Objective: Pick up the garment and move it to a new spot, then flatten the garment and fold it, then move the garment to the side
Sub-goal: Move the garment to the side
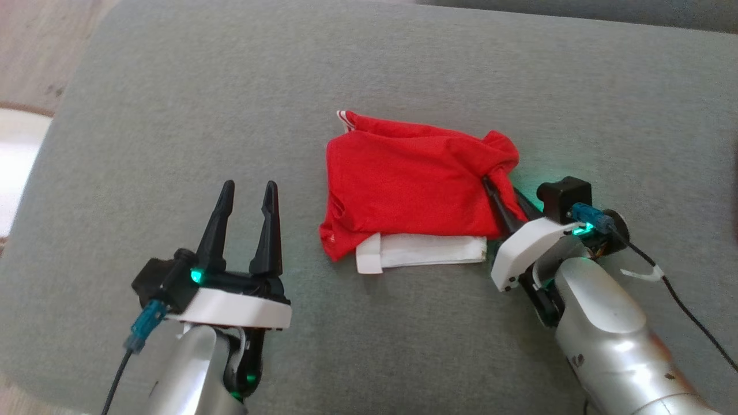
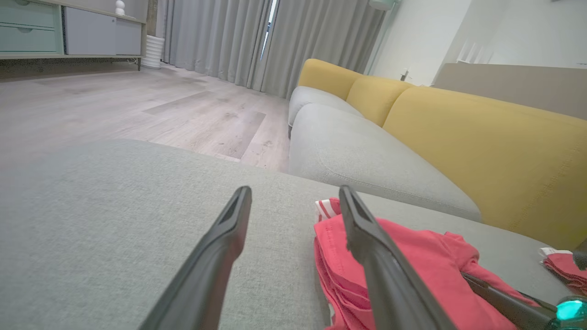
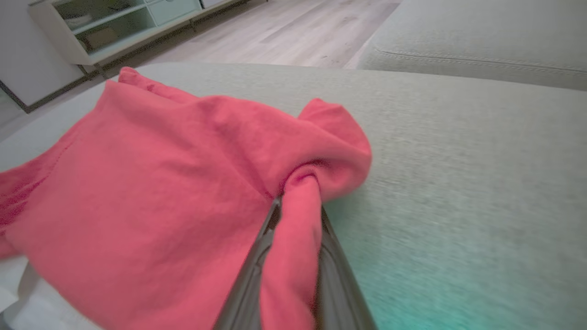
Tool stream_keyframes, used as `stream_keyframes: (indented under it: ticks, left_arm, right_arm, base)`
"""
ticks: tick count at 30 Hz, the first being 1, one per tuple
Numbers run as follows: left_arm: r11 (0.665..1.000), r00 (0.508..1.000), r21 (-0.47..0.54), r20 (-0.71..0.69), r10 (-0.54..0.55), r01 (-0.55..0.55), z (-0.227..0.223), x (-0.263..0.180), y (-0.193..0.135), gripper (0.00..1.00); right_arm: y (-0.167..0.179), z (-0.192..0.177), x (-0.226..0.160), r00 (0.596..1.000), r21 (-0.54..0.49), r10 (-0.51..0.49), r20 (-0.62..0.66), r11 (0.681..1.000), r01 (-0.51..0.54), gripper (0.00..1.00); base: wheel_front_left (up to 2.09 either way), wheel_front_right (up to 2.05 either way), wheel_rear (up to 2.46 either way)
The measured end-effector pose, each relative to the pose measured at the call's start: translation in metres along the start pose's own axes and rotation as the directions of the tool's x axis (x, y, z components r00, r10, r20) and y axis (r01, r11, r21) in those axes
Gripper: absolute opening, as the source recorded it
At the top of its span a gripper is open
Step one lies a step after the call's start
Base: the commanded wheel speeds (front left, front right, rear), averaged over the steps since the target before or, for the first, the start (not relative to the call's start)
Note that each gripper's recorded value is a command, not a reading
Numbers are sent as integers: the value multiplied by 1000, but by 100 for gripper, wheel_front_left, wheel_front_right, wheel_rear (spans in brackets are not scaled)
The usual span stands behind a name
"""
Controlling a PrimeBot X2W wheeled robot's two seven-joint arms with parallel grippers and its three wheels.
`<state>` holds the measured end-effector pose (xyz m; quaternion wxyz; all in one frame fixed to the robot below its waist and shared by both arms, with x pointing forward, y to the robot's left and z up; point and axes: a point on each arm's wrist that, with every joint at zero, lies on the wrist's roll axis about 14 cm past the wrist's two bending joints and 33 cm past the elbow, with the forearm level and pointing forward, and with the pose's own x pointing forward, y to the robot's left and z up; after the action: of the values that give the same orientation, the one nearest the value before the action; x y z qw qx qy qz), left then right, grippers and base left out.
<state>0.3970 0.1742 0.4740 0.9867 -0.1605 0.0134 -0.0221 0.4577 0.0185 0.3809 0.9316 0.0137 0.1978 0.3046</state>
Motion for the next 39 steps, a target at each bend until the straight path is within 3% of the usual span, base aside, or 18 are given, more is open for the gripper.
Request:
stream_keyframes:
  ticks: [6,12,18,27,34,39]
  left_arm:
    - [998,998,-2,9,-63,63,1,10,-20,100]
    - [989,989,-8,26,-146,146,4,23,-49,100]
    - [967,967,-22,14,-254,255,-4,35,-87,100]
    - [925,925,-50,-30,-378,377,-29,59,-131,100]
    - [916,915,-69,-59,-398,394,-46,74,-135,100]
    - [918,916,-71,-71,-395,390,-53,82,-131,100]
  right_arm:
    - [-35,19,-18,994,-110,-91,59,989,97,0]
    - [-75,38,-49,977,-252,-183,109,946,205,0]
    - [-144,49,-101,937,-364,-329,117,864,349,0]
    - [-246,82,-172,835,-468,-534,132,709,528,0]
    - [-302,61,-207,745,-495,-666,33,637,591,0]
    - [-323,48,-216,702,-495,-712,0,610,619,0]
  base:
    - [0,0,0]
    - [0,0,0]
    - [0,0,0]
    - [0,0,0]
    - [0,0,0]
    - [0,0,0]
